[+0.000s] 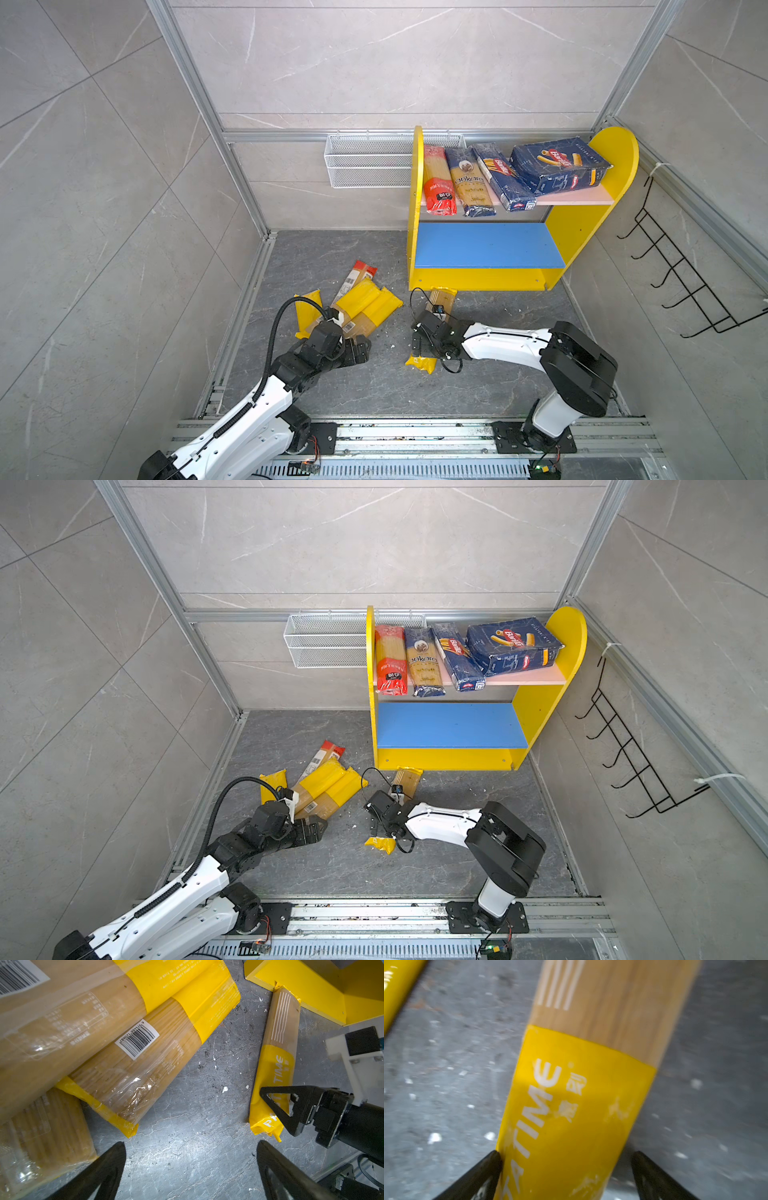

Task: Place and organize the pasta boxes and bags onto the shelf
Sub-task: 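Grasp the yellow Pastatime bag on the floor with the right gripper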

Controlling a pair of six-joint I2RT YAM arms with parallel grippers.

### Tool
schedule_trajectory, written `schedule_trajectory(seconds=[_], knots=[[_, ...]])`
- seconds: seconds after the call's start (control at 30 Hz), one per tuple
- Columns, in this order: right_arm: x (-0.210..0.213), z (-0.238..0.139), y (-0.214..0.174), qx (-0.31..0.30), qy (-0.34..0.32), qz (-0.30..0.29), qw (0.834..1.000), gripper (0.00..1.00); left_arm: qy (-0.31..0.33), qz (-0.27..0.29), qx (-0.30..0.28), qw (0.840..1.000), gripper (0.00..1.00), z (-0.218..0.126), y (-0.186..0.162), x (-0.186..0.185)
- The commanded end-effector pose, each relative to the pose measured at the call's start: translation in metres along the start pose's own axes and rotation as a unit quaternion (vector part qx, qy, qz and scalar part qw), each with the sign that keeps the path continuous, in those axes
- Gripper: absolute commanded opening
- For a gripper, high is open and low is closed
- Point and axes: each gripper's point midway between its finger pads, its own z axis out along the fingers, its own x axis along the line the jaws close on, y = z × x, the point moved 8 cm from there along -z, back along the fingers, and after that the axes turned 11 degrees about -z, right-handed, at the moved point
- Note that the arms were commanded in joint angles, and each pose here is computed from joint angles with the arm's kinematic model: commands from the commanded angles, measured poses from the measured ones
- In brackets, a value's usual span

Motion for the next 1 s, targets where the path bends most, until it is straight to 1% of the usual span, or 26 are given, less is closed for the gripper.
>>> schedule_trajectory(seconds=[0.0,0.2,0.27,0.47,0.73,0.97], knots=[[-0.026,-0.010,-0.011,0.007,-0.060,0.002,0.998,0.99,-0.015,0.003,-0.011,1.000,1.00,-0.002,0.002,-0.004],[-0.021,-0.025,0.000,-0.032,-0.028,-0.009,0.999,1.00,-0.019,0.007,-0.011,1.000,1.00,-0.003,0.001,-0.005],[-0.022,-0.026,0.003,-0.045,-0.030,-0.009,0.998,0.99,-0.020,0.007,-0.011,1.000,1.00,-0.003,0.001,-0.005],[-0.016,-0.011,0.003,-0.071,-0.031,-0.018,0.997,0.99,-0.017,0.009,-0.007,1.000,1.00,-0.001,0.002,-0.006],[0.000,0.021,-0.018,-0.059,-0.054,-0.053,0.995,0.99,-0.012,0.014,0.000,1.000,1.00,-0.006,0.000,-0.010],[-0.004,0.058,-0.060,-0.027,-0.097,-0.079,0.992,0.99,-0.004,0.018,-0.010,1.000,1.00,-0.020,-0.004,-0.011]])
